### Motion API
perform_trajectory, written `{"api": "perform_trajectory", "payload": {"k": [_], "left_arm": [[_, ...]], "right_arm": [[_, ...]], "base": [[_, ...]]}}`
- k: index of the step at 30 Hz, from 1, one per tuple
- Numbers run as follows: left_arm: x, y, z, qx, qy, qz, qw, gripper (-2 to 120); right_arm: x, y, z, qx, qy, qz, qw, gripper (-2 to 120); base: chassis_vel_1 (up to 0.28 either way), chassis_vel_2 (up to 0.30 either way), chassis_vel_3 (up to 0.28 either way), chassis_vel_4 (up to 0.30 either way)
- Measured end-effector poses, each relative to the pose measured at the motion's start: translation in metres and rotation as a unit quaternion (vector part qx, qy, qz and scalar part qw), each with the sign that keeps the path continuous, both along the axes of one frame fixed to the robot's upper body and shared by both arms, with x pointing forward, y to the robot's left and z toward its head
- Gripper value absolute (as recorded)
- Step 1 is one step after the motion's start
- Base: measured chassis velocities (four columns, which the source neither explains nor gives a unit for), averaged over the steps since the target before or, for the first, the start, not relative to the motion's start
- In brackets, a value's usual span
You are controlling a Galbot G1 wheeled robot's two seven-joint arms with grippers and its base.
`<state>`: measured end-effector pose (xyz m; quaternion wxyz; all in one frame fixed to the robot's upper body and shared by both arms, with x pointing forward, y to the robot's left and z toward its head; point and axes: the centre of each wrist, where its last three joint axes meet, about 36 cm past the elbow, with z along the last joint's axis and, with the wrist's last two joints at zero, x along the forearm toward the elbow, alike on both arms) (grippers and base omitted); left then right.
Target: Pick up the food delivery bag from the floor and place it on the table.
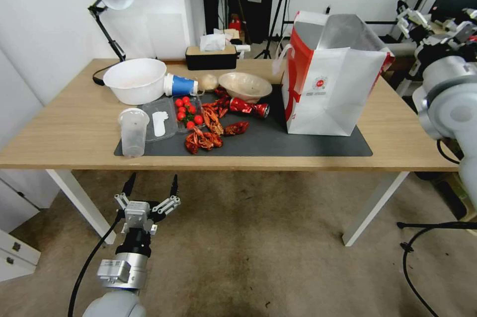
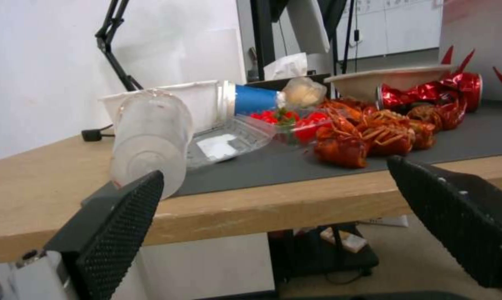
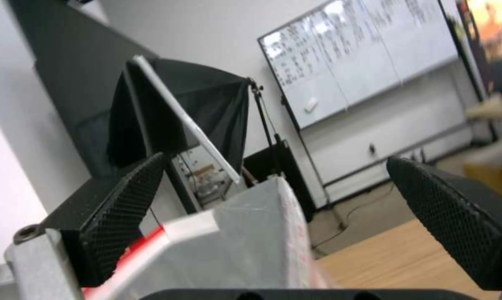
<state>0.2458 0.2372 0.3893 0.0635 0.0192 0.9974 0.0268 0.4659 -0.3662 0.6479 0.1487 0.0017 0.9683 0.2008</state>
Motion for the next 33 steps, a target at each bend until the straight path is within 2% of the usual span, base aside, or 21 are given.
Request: {"api": "perform_trajectory", "payload": {"k": [5,9,14,20,22,27,29,33], "left_arm": [[0.000,0.000,-0.001,-0.004,0.002,0.000,1.0000,100],[-0.001,0.001,-0.001,-0.005,0.002,0.000,1.0000,100],[-0.001,0.002,0.001,-0.004,0.000,0.000,1.0000,100],[-0.005,0.005,0.000,0.000,-0.003,-0.002,1.0000,100],[-0.005,0.005,0.000,0.001,-0.004,-0.004,1.0000,100],[-0.005,0.005,-0.001,0.002,-0.003,-0.007,1.0000,100],[-0.005,0.008,-0.004,0.006,-0.001,-0.009,0.9999,100],[-0.005,0.010,-0.008,0.008,-0.001,-0.009,0.9999,100]], "right_arm": [[-0.024,-0.006,-0.026,-0.073,-0.011,0.019,0.997,100],[-0.042,-0.002,-0.033,-0.098,-0.021,0.038,0.994,100],[-0.060,0.003,-0.043,-0.119,-0.030,0.054,0.991,100],[-0.098,0.011,-0.075,-0.151,-0.026,0.062,0.986,100],[-0.116,0.019,-0.088,-0.164,-0.019,0.060,0.985,100],[-0.132,0.032,-0.101,-0.167,-0.013,0.061,0.984,100],[-0.145,0.046,-0.117,-0.173,-0.005,0.059,0.983,100],[-0.155,0.059,-0.140,-0.171,0.006,0.064,0.983,100]], "base": [[0.000,0.000,0.000,0.000],[0.000,0.000,0.000,0.000],[0.000,0.000,0.000,0.000],[0.000,0.000,0.000,0.000],[0.000,0.000,0.000,0.000],[0.000,0.000,0.000,0.000],[0.000,0.000,0.000,0.000],[0.000,0.000,0.000,0.000]]}}
